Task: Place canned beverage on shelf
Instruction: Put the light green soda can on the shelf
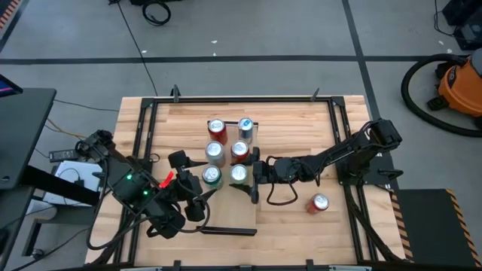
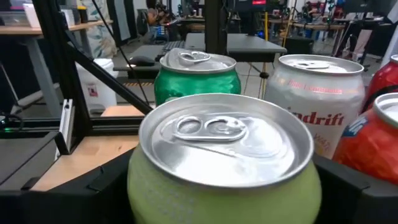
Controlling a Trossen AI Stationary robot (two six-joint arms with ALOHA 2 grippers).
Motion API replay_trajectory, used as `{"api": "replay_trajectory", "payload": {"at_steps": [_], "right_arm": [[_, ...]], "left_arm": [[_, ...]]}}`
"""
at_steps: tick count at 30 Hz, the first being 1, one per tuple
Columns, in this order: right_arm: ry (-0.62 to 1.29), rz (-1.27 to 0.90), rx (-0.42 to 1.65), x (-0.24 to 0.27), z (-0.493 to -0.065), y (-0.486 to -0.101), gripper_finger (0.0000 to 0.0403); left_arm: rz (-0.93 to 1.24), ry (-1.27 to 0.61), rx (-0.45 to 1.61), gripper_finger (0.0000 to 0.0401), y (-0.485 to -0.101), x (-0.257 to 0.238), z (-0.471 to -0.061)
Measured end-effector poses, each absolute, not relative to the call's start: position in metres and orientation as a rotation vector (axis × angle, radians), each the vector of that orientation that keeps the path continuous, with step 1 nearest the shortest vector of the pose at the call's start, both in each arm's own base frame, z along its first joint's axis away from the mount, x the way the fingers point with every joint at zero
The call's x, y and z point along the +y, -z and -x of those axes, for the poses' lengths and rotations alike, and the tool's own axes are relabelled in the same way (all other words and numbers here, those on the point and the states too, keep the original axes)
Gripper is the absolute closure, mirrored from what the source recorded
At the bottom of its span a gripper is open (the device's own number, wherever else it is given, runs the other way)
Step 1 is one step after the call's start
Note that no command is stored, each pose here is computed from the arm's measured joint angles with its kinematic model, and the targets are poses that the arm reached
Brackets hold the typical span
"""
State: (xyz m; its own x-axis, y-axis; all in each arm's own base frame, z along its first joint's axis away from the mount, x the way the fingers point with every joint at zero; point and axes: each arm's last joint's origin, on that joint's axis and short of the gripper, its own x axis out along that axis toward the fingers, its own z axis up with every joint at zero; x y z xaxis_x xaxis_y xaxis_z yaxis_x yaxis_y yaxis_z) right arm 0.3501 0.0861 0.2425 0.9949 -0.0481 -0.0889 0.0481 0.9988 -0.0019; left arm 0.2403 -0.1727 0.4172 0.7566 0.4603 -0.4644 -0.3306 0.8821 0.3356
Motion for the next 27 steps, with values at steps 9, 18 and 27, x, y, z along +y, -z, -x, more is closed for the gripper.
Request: {"api": "replay_trajectory", "payload": {"at_steps": [9,18,27], "right_arm": [[0.045,0.031,0.103,0.090,-0.348,-0.242,0.0044],[0.044,0.036,0.100,0.095,-0.343,-0.247,0.0031],[0.049,0.075,0.045,0.100,-0.331,-0.268,0.0009]], "left_arm": [[-0.242,-0.437,0.568,0.0010,-0.417,-0.172,-0.241],[-0.242,-0.437,0.568,0.0010,-0.417,-0.172,-0.241],[-0.241,-0.437,0.569,0.0010,-0.417,-0.172,-0.241]]}}
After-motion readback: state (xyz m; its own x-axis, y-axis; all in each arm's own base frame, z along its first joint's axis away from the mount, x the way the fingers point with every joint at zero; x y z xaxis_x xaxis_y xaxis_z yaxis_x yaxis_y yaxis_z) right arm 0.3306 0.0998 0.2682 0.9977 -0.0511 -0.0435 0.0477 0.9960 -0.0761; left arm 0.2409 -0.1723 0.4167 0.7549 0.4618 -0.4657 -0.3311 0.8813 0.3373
